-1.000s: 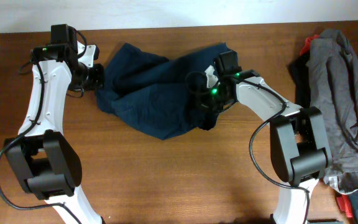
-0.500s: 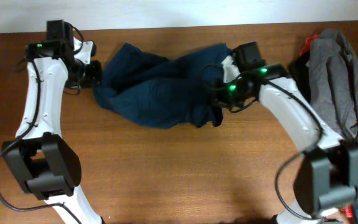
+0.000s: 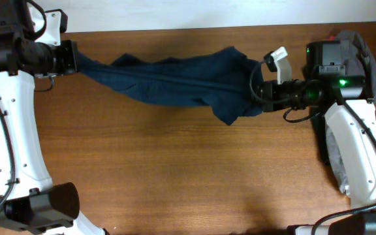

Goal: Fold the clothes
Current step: 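Stretch the shirt apart, pulling left and right grippers outward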

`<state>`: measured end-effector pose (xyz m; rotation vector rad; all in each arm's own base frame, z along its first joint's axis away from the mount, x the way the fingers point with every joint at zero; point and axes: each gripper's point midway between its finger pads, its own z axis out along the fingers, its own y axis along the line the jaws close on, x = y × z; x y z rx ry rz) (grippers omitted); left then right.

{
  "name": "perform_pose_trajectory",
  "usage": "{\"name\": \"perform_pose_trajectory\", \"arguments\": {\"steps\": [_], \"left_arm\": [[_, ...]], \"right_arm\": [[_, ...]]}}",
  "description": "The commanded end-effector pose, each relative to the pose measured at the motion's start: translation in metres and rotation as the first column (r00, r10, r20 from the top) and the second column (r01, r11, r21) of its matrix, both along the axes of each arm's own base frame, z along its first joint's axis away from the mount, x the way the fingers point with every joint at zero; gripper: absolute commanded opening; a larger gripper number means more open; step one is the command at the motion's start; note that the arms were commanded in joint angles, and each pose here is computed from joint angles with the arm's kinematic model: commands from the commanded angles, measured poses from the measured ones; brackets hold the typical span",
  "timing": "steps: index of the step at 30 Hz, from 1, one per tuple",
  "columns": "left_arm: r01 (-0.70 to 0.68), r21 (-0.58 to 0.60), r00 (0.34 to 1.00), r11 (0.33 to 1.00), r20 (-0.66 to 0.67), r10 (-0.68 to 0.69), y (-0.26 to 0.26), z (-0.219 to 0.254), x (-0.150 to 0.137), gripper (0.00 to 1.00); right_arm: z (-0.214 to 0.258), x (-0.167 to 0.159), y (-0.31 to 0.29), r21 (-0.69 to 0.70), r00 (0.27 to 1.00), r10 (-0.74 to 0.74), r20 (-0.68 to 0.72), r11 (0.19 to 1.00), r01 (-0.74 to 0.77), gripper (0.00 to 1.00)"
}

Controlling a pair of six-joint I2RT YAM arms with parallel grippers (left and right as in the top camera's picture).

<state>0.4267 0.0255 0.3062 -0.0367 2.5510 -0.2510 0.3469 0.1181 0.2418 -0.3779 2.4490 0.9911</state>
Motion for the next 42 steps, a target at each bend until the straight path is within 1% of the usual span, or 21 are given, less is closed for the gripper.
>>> {"name": "perform_pose_trajectory", "arguments": {"steps": [1,3,5,6,7,8,9,10,11,12,14,17,20,22,23,28,30,33,36,40,42], "left_arm": [[-0.055,0.067,0.998,0.996,-0.008,0.056,0.027,-0.001,-0.003,0.0],[-0.055,0.066,0.998,0.996,-0.017,0.056,0.027,-0.002,-0.005,0.01],[-0.052,0.067,0.998,0.996,-0.022,0.054,0.027,-0.003,-0.006,0.01],[-0.052,0.067,0.998,0.996,-0.024,0.053,0.026,-0.003,-0.006,0.05],[-0.052,0.067,0.998,0.996,-0.025,0.053,0.026,-0.003,-0.007,0.09],[-0.051,0.066,0.998,0.996,-0.027,0.053,0.026,-0.004,-0.007,0.1],[-0.052,0.067,0.998,0.996,-0.029,0.054,0.026,-0.004,-0.007,0.1],[-0.052,0.067,0.998,0.996,-0.029,0.054,0.026,-0.004,-0.007,0.09],[-0.054,0.07,0.998,0.996,-0.03,0.056,0.027,-0.004,-0.007,0.03],[-0.057,0.075,0.998,0.996,-0.031,0.06,0.028,-0.004,-0.007,0.0],[-0.057,0.075,0.998,0.996,-0.033,0.059,0.028,-0.005,-0.008,0.0],[-0.056,0.074,0.997,0.996,-0.04,0.059,0.028,-0.006,-0.009,0.0],[-0.056,0.074,0.997,0.996,-0.039,0.059,0.028,-0.006,-0.009,0.0],[-0.056,0.074,0.997,0.996,-0.039,0.059,0.028,-0.006,-0.009,0.0],[-0.056,0.073,0.998,0.996,-0.038,0.059,0.028,-0.006,-0.009,0.0],[-0.056,0.073,0.997,0.996,-0.039,0.059,0.028,-0.006,-0.009,0.0],[-0.056,0.073,0.998,0.996,-0.038,0.059,0.028,-0.006,-0.009,0.0],[-0.056,0.073,0.997,0.996,-0.039,0.059,0.028,-0.006,-0.009,0.0],[-0.056,0.074,0.998,0.996,-0.038,0.059,0.028,-0.005,-0.009,0.0],[-0.057,0.075,0.998,0.996,-0.03,0.06,0.027,-0.002,-0.011,0.0],[-0.058,0.077,0.998,0.995,-0.014,0.059,0.027,0.004,-0.014,0.0]], "right_arm": [[0.018,-0.013,0.011,0.02,0.962,0.202,0.186,0.978,-0.21,0.04],[0.025,-0.024,0.021,0.055,0.933,0.273,0.234,0.954,-0.293,0.04],[0.025,-0.03,0.026,0.039,0.91,0.32,0.263,0.939,-0.342,0.04],[0.021,-0.026,0.022,0.02,0.924,0.298,0.24,0.95,-0.311,0.04],[0.015,-0.019,0.016,0.013,0.959,0.226,0.17,0.973,-0.231,0.04],[0.01,-0.012,0.01,-0.001,0.983,0.147,0.106,0.989,-0.148,0.04],[0.007,-0.008,0.006,-0.019,0.99,0.109,0.086,0.994,-0.108,0.04],[0.007,-0.008,0.006,-0.026,0.988,0.12,0.101,0.993,-0.118,0.04],[0.007,-0.007,0.006,-0.029,0.986,0.125,0.11,0.992,-0.123,0.04],[0.008,-0.007,0.007,-0.031,0.983,0.136,0.12,0.991,-0.133,0.04],[0.011,-0.012,0.011,-0.027,0.968,0.194,0.162,0.981,-0.192,0.04],[0.022,-0.026,0.023,0.002,0.903,0.325,0.282,0.941,-0.339,0.04],[0.034,-0.027,0.03,0.046,0.872,0.346,0.347,0.922,-0.385,0.05],[0.044,-0.027,0.034,0.079,0.853,0.347,0.389,0.91,-0.406,0.15],[0.049,-0.025,0.036,0.092,0.841,0.346,0.415,0.904,-0.417,0.15],[0.06,-0.014,0.038,0.171,0.881,0.277,0.383,0.916,-0.362,0.09],[0.063,-0.01,0.038,0.183,0.89,0.26,0.376,0.92,-0.346,0.04],[0.058,-0.005,0.035,0.166,0.905,0.24,0.352,0.935,-0.313,0.04],[0.038,0.006,0.022,0.099,0.962,0.145,0.233,0.98,-0.172,0.04],[0.041,0.006,0.021,0.088,0.96,0.141,0.24,0.982,-0.166,0.04],[0.047,0.008,0.017,0.085,0.973,0.097,0.212,0.989,-0.117,0.04]]}}
